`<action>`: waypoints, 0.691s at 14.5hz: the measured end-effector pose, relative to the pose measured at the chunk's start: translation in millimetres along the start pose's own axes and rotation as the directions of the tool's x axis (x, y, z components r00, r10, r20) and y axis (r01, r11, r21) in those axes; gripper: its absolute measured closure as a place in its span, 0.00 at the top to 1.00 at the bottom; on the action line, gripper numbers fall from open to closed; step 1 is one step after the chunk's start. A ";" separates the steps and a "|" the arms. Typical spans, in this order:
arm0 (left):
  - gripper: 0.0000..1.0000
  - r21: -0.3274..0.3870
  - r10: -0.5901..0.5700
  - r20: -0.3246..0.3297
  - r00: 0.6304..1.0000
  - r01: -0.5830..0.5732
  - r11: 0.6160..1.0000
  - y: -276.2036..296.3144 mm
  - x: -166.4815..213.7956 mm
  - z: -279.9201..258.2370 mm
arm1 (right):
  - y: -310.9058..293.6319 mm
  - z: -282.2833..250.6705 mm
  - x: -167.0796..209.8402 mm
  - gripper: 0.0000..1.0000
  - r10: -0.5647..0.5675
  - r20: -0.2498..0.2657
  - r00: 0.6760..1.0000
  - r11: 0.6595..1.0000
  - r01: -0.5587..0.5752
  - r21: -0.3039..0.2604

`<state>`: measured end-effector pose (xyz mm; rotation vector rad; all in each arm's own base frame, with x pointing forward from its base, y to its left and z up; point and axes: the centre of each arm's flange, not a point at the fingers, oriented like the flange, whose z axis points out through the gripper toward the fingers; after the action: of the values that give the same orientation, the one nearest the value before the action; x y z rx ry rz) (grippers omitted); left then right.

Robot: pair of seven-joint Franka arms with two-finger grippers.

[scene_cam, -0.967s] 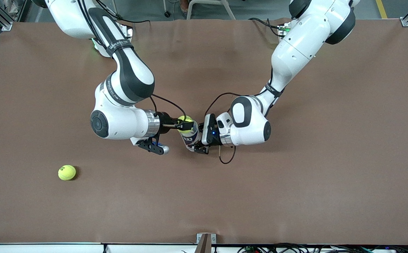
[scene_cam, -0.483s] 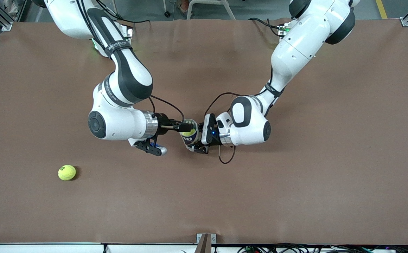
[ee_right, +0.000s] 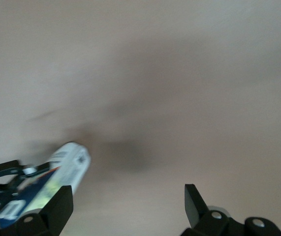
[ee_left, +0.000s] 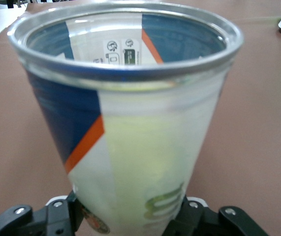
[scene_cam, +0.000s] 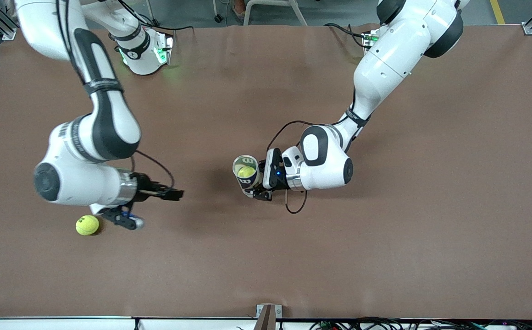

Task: Insert tennis ball vertically with right arm
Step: 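Move the right gripper to the second tennis ball and grasp it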

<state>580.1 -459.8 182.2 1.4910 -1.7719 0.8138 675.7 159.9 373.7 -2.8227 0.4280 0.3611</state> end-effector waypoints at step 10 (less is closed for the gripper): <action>0.75 -0.001 -0.005 0.000 1.000 0.005 1.000 0.1 -0.8 0.3 | 116.6 6.4 69.5 1.00 -0.293 -0.058 0.954 0.886 0.248 -0.391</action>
<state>580.0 -459.6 181.4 1.4939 -1.7680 0.8106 701.5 36.7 322.7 -3.2358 -0.0302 0.2414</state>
